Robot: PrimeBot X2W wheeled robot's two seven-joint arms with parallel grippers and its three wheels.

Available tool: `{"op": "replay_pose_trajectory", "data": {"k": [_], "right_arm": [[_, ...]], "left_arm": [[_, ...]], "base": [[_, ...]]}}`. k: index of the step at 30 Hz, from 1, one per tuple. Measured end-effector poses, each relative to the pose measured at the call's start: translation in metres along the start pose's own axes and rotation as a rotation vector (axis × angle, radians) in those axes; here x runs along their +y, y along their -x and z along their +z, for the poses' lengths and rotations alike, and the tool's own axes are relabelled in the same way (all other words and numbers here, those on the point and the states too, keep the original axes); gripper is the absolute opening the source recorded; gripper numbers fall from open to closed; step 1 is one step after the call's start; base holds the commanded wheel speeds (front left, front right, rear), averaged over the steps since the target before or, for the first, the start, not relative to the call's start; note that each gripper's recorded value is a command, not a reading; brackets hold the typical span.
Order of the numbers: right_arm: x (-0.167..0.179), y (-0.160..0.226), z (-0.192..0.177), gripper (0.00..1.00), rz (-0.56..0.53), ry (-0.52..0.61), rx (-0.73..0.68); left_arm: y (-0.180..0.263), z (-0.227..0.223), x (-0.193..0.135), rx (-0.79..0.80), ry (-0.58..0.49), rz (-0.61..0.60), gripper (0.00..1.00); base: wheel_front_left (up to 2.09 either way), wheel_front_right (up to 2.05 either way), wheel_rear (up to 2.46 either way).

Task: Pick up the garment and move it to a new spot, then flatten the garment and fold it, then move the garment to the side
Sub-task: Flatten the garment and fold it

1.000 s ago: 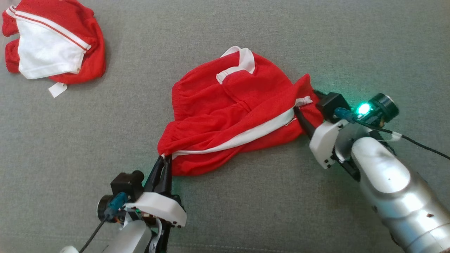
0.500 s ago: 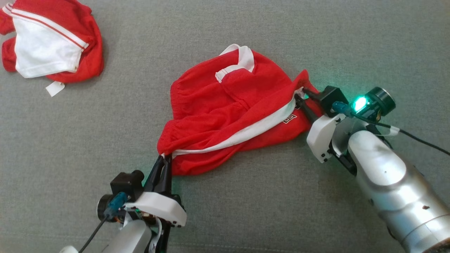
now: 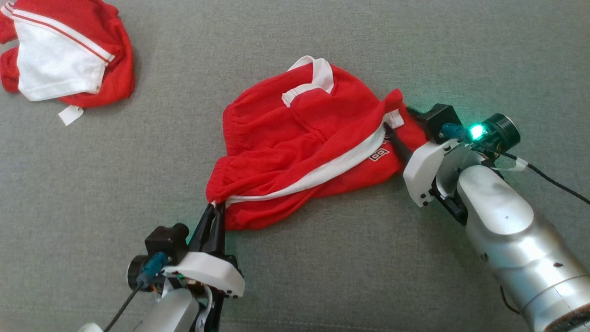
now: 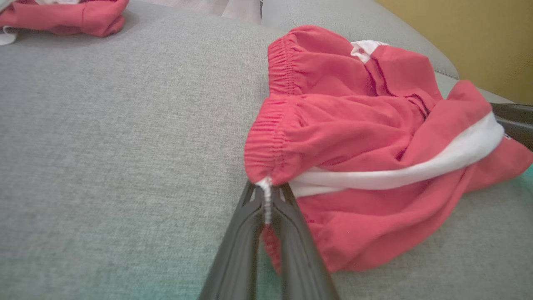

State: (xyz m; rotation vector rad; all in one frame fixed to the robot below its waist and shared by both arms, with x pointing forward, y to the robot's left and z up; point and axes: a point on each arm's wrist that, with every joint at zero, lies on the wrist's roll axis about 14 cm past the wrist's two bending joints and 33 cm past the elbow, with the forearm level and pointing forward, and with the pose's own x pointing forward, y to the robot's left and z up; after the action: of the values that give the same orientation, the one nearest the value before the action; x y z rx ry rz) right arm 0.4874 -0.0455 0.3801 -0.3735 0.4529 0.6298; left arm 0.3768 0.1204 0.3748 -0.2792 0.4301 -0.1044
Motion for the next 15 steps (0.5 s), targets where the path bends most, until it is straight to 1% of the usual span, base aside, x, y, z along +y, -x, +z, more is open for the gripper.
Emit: {"op": "replay_pose_trajectory", "data": {"k": [5, 12, 15], "right_arm": [[0.0, 0.0, -0.003, 1.0, 0.0, -0.051, 0.012], [0.017, -0.005, 0.002, 1.0, 0.057, -0.11, 0.023], [0.025, -0.006, 0.002, 1.0, 0.084, -0.11, 0.027]], "left_arm": [[0.0, -0.001, 0.0, 0.003, 0.005, -0.001, 0.0], [0.001, -0.004, -0.002, 0.012, 0.002, -0.005, 0.0], [0.001, -0.004, -0.001, 0.011, 0.001, -0.004, 0.0]], "base": [[0.0, 0.0, 0.0], [0.0, 0.0, 0.0], [0.0, 0.0, 0.0]]}}
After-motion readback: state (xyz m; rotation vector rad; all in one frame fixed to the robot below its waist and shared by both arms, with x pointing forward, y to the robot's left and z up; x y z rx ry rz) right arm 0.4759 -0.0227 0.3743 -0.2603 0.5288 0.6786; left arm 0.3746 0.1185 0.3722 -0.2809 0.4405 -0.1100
